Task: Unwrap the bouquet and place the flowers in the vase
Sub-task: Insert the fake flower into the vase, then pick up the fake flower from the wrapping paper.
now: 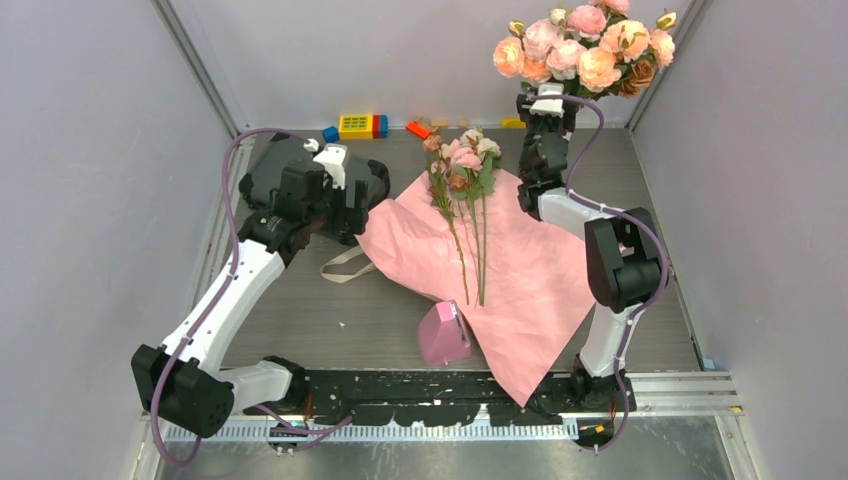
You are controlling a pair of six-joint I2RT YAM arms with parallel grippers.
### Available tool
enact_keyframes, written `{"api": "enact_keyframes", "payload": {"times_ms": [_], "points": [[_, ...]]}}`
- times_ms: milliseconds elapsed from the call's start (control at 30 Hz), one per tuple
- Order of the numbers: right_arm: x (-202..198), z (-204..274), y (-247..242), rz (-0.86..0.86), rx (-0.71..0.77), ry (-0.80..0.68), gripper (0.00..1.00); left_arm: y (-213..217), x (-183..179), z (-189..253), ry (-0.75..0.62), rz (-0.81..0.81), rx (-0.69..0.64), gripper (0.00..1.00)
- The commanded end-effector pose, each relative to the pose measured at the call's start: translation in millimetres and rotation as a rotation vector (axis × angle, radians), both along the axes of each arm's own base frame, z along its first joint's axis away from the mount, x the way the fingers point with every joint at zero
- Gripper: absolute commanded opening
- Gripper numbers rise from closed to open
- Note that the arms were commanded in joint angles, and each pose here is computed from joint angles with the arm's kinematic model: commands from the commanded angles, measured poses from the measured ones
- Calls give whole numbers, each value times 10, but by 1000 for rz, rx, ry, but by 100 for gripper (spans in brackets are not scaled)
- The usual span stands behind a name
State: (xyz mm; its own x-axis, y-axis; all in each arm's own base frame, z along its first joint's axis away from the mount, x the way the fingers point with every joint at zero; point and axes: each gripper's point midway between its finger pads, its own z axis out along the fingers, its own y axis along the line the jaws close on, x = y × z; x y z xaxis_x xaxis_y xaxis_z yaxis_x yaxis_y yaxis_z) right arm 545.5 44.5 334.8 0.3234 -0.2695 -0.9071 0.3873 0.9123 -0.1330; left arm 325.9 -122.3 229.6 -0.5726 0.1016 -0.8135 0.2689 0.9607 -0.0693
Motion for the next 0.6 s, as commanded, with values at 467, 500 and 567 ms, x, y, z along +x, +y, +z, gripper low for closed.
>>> {"api": "enact_keyframes", "payload": {"times_ms": [467, 500, 567], "points": [[-485, 174, 174, 7, 36, -43, 70, 30, 52, 207, -71, 20, -22, 93], [-521, 212, 176, 9, 42, -49, 70, 37, 51, 214, -73, 21, -19, 93], [-596, 224, 203, 15, 52, -44, 70, 46, 45, 225, -78, 25, -19, 93]]}}
